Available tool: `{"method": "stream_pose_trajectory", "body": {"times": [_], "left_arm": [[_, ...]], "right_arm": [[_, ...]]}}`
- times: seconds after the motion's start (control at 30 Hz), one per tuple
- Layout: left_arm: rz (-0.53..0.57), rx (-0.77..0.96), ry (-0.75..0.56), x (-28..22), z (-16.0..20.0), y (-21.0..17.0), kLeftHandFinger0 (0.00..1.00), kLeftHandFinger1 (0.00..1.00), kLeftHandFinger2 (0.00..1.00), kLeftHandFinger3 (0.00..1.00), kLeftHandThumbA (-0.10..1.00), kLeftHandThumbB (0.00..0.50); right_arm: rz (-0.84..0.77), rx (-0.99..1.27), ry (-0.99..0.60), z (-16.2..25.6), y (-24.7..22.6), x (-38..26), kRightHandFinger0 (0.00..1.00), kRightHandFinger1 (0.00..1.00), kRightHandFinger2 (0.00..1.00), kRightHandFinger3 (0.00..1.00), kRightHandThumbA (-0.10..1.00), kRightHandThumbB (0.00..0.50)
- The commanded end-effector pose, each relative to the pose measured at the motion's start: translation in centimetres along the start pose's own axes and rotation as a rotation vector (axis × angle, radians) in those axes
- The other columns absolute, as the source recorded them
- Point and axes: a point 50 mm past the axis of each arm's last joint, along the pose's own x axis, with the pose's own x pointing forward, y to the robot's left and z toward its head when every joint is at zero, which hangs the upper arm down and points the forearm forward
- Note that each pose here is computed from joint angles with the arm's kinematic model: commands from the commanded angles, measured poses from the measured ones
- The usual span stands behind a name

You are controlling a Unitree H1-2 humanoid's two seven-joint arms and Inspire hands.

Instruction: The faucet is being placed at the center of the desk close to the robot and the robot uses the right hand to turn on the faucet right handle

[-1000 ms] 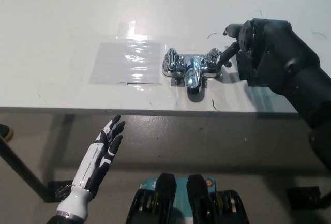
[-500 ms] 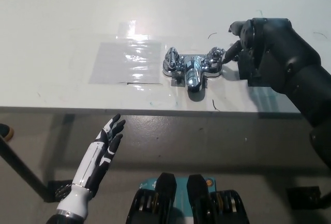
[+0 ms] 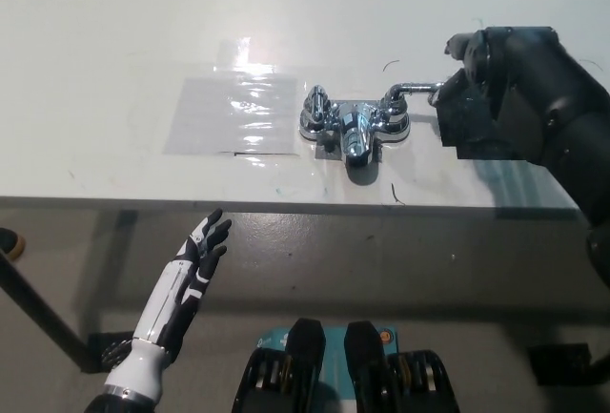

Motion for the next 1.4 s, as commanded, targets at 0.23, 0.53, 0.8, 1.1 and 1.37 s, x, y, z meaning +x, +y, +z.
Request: {"method": "stream_pose_trajectory", "body": {"times": [0.23, 0.53, 0.8, 1.1, 1.37], "left_arm": [[-0.020, 0.018, -0.051, 0.6, 1.1, 0.3, 1.00, 1.00, 1.00, 1.00, 0.94, 0.114], [-0.015, 0.010, -0.045, 0.7, 1.2, 0.4, 1.00, 1.00, 1.00, 1.00, 0.93, 0.122], [-0.004, 0.012, -0.048, 0.7, 1.1, 0.6, 1.00, 1.00, 1.00, 1.00, 0.94, 0.124], [0.000, -0.011, -0.069, 2.5, 1.8, 0.8, 1.00, 1.00, 1.00, 1.00, 0.93, 0.142], [-0.003, -0.014, -0.093, 3.7, 2.2, 1.0, 1.00, 1.00, 1.00, 1.00, 0.93, 0.120]], "right_arm": [[-0.134, -0.002, 0.060, -3.1, -6.5, -1.8, 1.00, 1.00, 1.00, 1.00, 0.59, 0.412], [-0.305, 0.212, 0.065, -8.3, -11.7, -4.7, 1.00, 1.00, 1.00, 1.00, 0.39, 0.346], [-0.827, 0.557, -0.218, -13.1, -16.2, -13.8, 1.00, 1.00, 1.00, 1.00, 0.32, 0.257], [-1.003, 1.084, -0.837, -18.0, -13.9, -23.4, 1.00, 1.00, 1.00, 1.00, 0.92, 0.148], [-1.132, 1.104, -1.066, -19.8, -7.5, -29.8, 1.00, 1.00, 1.00, 1.00, 1.00, 0.167]]}}
